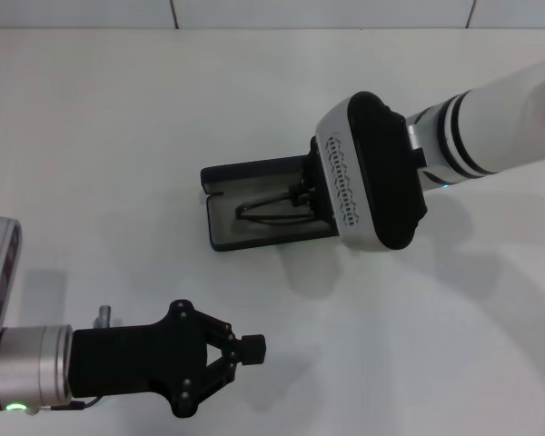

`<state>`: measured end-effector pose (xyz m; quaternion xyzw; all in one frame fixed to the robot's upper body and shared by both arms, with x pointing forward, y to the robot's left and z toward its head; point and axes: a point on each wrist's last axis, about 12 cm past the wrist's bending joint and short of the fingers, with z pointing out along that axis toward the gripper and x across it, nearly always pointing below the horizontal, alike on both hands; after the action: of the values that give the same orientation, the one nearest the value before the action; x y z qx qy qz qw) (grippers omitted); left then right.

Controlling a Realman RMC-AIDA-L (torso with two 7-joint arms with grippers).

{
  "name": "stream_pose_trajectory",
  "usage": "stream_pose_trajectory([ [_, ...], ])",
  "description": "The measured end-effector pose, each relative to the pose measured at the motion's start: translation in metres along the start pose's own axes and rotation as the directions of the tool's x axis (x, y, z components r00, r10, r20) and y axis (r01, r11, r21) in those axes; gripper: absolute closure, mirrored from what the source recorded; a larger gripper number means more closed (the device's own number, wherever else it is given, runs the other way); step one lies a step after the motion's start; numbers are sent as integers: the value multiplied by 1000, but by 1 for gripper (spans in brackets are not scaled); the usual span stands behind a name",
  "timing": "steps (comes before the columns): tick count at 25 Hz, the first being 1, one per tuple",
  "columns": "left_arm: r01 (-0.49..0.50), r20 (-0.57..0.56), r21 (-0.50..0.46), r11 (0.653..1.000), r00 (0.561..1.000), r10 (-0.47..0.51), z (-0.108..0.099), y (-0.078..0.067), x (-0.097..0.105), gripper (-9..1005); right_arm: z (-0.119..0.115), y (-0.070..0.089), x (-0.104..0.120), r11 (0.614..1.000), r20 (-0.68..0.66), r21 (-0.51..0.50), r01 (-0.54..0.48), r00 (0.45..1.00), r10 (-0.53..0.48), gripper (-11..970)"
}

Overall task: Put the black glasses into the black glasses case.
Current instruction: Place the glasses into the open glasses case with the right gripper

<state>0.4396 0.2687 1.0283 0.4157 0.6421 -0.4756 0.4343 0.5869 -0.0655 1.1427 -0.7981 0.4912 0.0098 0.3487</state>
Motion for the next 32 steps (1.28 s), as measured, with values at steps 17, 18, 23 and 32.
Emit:
stream_pose_trajectory([
  [17, 14, 7, 1, 1000, 1000, -14, 1, -4, 3, 991, 7, 5, 0, 999, -2, 30, 13, 1000, -13, 815],
  [18, 14, 7, 1, 1000, 1000, -14, 1, -4, 3, 991, 8, 6, 0, 999, -1, 30, 15, 1000, -15, 815],
  [23, 15, 5, 4, 1000, 1000, -15, 2, -4, 3, 991, 10, 7, -1, 999, 2, 49, 19, 1000, -19, 811],
  [32, 17, 4, 11, 1000, 1000, -17, 2, -5, 4, 990, 11, 11, -1, 999, 2, 44, 22, 1000, -22, 804],
])
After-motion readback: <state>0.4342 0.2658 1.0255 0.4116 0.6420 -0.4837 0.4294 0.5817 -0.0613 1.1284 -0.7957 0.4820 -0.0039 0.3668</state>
